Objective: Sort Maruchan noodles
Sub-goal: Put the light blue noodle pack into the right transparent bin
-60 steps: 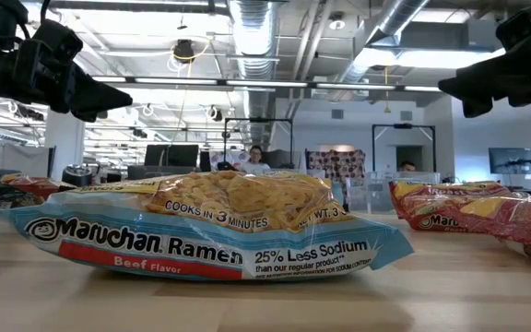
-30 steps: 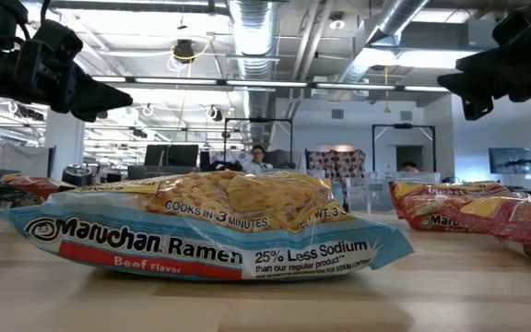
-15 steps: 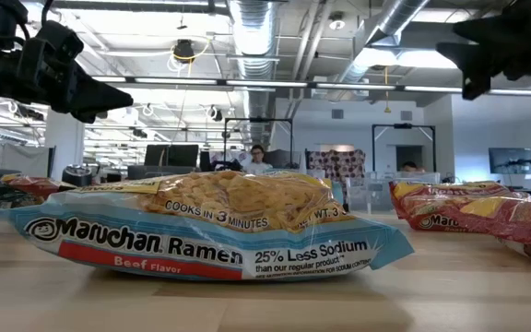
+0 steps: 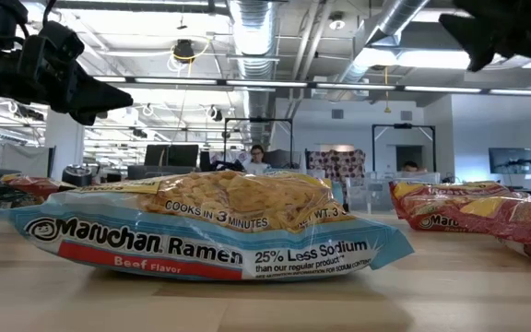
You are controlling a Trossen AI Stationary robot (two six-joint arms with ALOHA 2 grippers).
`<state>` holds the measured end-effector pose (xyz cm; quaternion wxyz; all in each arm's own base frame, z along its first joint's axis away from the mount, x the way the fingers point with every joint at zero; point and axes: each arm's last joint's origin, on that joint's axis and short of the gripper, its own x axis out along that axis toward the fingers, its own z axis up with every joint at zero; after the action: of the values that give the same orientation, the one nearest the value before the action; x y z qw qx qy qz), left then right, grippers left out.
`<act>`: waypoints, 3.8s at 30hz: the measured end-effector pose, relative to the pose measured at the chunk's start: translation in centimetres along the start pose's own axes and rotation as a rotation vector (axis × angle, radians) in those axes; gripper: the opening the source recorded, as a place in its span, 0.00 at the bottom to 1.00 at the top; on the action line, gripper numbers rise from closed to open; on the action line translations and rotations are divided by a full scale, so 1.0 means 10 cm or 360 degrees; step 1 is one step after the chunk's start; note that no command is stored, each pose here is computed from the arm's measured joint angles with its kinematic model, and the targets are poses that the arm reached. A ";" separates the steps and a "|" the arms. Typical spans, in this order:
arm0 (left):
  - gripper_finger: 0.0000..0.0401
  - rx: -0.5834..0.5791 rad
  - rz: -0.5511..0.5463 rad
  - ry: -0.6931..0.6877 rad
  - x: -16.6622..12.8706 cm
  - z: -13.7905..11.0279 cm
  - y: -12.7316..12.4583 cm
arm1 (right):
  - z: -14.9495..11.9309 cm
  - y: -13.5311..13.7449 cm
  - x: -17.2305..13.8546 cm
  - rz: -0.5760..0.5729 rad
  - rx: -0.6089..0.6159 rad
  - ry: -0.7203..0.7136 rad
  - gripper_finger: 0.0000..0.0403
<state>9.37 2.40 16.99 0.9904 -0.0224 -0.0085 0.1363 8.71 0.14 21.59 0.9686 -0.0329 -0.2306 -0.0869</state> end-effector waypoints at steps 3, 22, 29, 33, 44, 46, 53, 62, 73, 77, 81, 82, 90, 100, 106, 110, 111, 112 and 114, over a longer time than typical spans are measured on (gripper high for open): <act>0.13 -0.0045 0.0000 0.0001 0.00 0.00 0.00 | 0.07 -0.03 0.00 -0.0050 -0.0036 -0.0104 0.61; 0.13 -0.0062 0.0002 0.0000 0.00 0.00 0.00 | 0.99 -0.07 0.28 0.0104 -0.0178 -0.0421 0.61; 0.13 -0.0077 0.0003 -0.0001 0.00 0.00 0.00 | 1.04 0.00 0.70 0.0151 -0.0218 -0.0162 0.61; 0.13 -0.0084 0.0002 -0.0001 0.00 0.00 0.00 | 1.03 0.05 0.93 0.0181 -0.0244 0.0027 0.61; 0.13 -0.0129 0.0002 0.0000 0.00 0.00 0.00 | 0.67 0.14 1.42 0.0058 -0.0231 0.0664 0.61; 0.13 -0.0130 0.0002 0.0000 0.00 0.00 0.00 | 0.56 0.17 1.48 0.0060 -0.0202 0.0747 0.61; 0.13 -0.0131 0.0002 0.0000 0.00 0.00 0.00 | 0.17 0.24 1.61 0.0043 -0.0085 0.1005 0.61; 0.13 -0.0150 0.0002 -0.0001 0.00 0.00 0.00 | -0.31 0.33 1.72 0.0057 -0.0108 0.1257 0.61; 0.13 -0.0172 0.0001 0.0000 0.00 0.00 0.00 | -0.83 0.43 1.82 0.0129 -0.0054 0.1408 0.61; 0.13 -0.0172 0.0002 -0.0001 0.00 0.00 0.00 | -0.99 0.46 1.82 0.0152 0.0036 0.1470 0.61; 0.13 -0.0172 0.0002 0.0000 0.00 0.00 0.00 | -1.14 0.48 1.82 0.0152 0.0093 0.1515 0.61; 0.13 -0.0172 0.0002 0.0000 0.00 0.00 0.00 | -1.17 0.49 1.82 0.0162 0.0097 0.1513 0.61; 0.13 -0.0172 0.0002 0.0000 0.00 0.00 0.00 | -1.44 0.61 1.78 0.0220 0.0104 0.1584 0.61; 0.13 -0.0172 0.0002 0.0000 0.00 0.00 0.00 | -1.75 0.65 1.81 0.0172 0.0161 0.1717 0.61; 0.13 -0.0172 0.0002 0.0002 0.00 0.00 0.00 | -1.83 0.66 1.83 0.0195 0.0240 0.1780 0.61; 0.13 -0.0172 0.0002 0.0002 0.00 0.00 0.00 | -1.85 0.63 1.81 0.0143 0.0323 0.1849 0.56; 0.13 -0.0172 0.0002 0.0002 0.00 0.00 0.00 | -1.85 0.62 1.80 0.0131 0.0340 0.1860 0.53; 0.13 -0.0172 0.0002 0.0002 0.00 0.00 0.00 | -1.85 0.61 1.80 0.0130 0.0354 0.1868 0.50; 0.13 -0.0172 0.0002 0.0001 0.00 0.00 0.00 | -1.85 0.61 1.80 0.0160 0.0382 0.1888 0.43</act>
<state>9.37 2.41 16.98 0.9876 -0.0760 -0.0154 0.1363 33.78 1.50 13.08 0.9318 0.1197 0.3423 -0.0179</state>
